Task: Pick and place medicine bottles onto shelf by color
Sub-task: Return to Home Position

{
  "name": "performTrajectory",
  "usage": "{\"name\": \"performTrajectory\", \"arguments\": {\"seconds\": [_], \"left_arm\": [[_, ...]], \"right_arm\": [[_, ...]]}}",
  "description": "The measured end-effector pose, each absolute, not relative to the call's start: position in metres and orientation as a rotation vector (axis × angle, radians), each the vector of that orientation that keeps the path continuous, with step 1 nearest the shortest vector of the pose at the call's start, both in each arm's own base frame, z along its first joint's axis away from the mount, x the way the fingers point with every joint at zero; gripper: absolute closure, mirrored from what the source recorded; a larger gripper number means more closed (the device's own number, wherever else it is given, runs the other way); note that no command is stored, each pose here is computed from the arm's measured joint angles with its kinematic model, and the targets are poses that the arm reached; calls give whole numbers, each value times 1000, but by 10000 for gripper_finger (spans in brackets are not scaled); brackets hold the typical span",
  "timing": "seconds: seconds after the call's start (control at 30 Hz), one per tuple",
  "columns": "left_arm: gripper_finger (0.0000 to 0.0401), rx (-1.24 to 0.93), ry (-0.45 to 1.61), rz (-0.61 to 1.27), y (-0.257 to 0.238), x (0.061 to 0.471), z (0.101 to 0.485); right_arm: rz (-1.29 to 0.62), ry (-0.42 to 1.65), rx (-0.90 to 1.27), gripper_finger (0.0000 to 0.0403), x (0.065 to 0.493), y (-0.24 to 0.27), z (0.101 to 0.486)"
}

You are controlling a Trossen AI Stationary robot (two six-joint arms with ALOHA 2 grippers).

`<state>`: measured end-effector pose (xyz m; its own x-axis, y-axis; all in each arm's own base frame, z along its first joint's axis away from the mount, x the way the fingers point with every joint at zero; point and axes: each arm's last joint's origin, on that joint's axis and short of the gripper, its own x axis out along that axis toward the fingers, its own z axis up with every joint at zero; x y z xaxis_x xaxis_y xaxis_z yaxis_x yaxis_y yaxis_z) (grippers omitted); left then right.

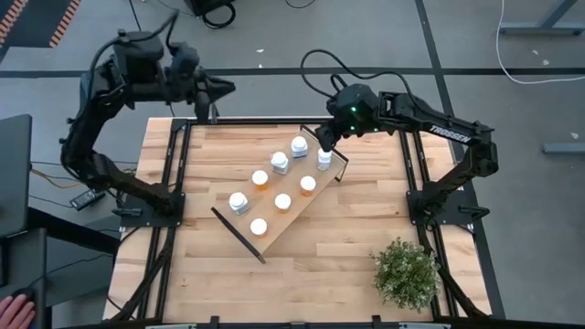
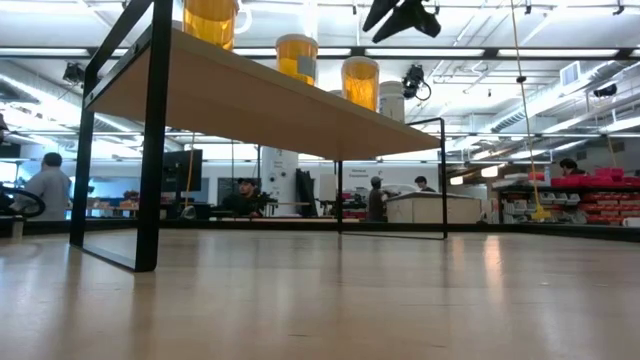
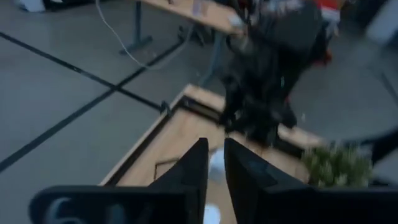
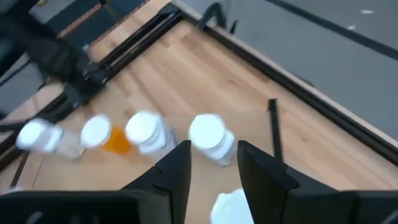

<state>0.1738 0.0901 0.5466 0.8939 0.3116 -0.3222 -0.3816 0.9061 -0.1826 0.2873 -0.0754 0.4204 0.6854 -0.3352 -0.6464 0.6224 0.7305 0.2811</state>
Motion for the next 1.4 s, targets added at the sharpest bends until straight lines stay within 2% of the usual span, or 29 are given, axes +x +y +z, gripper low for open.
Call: {"name": "performTrajectory", "arguments": {"seconds": [0.17,0.27,0.43,0.63,0.93,1.1,1.4], "left_arm": [[377,-288,156,378,77,195,549],[395,-330,37,368,64,216,535],[390,-443,-184,266,32,224,495],[397,-564,-355,305,11,192,446],[393,-485,-785,182,3,116,399],[394,-493,-814,178,5,87,363],[395,-496,-971,125,8,37,332]], "right_arm": [[-455,685,468,281,280,-72,420],[-417,764,426,289,272,-67,418],[-378,817,355,298,258,-60,421],[-369,763,341,302,240,-56,435],[-408,687,332,302,225,-58,447],[-414,630,359,302,230,-59,450],[-476,583,464,302,232,-71,450]]}}
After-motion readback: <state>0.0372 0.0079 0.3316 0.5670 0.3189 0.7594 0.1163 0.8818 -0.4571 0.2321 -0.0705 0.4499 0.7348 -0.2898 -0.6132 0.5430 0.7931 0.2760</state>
